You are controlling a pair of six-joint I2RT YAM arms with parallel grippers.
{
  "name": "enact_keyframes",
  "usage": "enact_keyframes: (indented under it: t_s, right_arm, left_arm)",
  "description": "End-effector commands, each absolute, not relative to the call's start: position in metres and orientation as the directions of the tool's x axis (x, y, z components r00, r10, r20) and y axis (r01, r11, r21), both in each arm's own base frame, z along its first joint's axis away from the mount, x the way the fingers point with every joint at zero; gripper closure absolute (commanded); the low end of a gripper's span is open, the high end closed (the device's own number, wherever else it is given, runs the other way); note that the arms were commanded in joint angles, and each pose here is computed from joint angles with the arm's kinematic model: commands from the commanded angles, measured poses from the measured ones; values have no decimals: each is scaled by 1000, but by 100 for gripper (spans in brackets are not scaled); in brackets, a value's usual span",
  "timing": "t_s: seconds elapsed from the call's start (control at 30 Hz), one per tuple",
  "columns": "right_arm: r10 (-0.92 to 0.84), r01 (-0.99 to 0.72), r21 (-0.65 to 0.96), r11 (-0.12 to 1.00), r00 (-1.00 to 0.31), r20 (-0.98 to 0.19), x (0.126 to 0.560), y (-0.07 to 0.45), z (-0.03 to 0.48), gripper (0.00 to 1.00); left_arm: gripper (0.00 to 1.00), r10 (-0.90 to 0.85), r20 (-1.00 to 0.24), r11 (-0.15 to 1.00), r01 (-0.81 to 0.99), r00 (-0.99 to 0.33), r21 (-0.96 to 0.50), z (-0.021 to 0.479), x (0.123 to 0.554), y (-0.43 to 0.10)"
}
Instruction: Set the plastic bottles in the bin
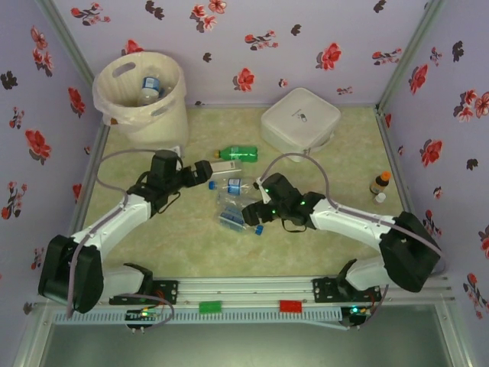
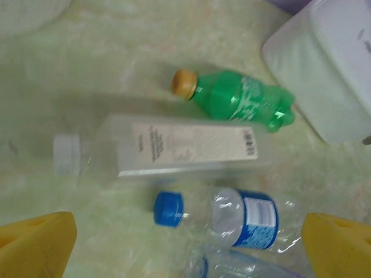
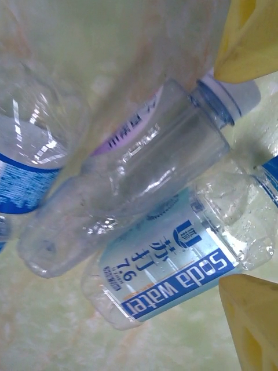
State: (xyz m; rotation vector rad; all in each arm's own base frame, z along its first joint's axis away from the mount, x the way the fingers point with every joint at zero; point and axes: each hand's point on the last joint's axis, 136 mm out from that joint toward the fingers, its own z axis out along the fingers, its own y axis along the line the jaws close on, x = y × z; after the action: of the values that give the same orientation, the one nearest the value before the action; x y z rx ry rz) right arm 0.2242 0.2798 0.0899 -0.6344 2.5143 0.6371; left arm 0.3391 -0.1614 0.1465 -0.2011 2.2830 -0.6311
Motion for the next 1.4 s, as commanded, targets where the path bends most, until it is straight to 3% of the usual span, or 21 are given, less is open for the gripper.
enact_keyframes:
  t_s: [0.0,0.27,0.77,1.13,1.37]
  right_arm:
    - [-378,-577,340,742,-780,-499,213,292,85,16]
    - [-495,-645,256,720,-735,-463,194,301,72,20]
    - [-648,-713,92,695,-677,-349,181,301,33,29]
    - [-719,-765,41,643,-621,-312,177,313,18,56]
    - [-725,-783,37,621,-592,-351,176,319,29,73]
  left_arm:
    - [0,-425,-582,809,-2,-693,-588,146,344,-167]
    - [0,-476,-534,751,-8,-699,-660,144,354,-183]
    - [0,-454,-481,745,-24,-750,-666,116,353,-198]
    - [0,-478,-474,750,-63,-739,-658,110,352,-181]
    - [0,-509,-499,738,-56,-702,-673,131,360,-170]
